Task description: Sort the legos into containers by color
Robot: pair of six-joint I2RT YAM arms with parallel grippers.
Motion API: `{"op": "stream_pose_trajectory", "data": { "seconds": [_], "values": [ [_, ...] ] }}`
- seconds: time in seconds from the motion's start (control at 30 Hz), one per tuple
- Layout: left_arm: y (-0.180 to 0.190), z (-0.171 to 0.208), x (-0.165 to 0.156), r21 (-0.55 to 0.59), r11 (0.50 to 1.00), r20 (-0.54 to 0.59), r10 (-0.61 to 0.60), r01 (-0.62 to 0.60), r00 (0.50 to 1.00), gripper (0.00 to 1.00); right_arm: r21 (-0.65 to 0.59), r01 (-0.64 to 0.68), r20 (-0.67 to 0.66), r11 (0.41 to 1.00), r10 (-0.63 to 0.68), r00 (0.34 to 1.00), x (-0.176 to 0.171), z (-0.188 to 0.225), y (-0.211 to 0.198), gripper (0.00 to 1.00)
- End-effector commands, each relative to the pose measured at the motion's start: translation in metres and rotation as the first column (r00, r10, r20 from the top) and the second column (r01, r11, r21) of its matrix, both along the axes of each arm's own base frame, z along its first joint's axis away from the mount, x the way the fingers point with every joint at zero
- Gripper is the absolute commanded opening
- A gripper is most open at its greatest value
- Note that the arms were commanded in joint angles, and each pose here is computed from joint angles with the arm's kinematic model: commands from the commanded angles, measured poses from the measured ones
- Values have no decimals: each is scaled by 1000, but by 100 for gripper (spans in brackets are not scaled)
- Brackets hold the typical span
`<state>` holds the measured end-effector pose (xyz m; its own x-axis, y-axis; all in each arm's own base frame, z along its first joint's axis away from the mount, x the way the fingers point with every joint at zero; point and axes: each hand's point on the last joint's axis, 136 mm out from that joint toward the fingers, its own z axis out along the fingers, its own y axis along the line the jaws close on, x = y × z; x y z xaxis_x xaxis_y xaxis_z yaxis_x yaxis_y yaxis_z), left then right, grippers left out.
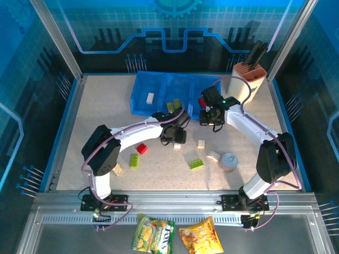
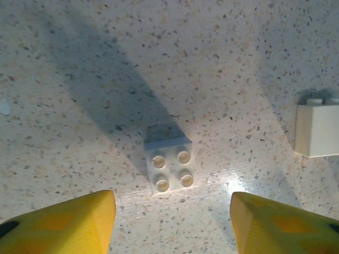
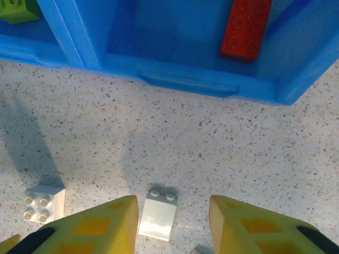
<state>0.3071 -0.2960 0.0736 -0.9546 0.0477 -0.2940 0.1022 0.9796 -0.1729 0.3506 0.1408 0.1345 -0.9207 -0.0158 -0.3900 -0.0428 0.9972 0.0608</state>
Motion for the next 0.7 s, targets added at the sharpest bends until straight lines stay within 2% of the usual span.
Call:
{"op": "stream_pose_trajectory", "data": {
  "seconds": [0.0,0.33,0.67],
  "values": [
    [-8,-5,-1,30,999,-11,10,-10,1000,60,12,4,8,1000,-4,1000,-2,8,-5,40],
    [-7,-29,-7,123,992,-39,13,-8,999,61,16,3,11,1000,-3,1000,-4,9,-5,40],
    [-5,-45,-12,142,990,-70,18,-8,997,58,21,5,4,1000,-5,1000,-6,6,-5,40]
  ]
}}
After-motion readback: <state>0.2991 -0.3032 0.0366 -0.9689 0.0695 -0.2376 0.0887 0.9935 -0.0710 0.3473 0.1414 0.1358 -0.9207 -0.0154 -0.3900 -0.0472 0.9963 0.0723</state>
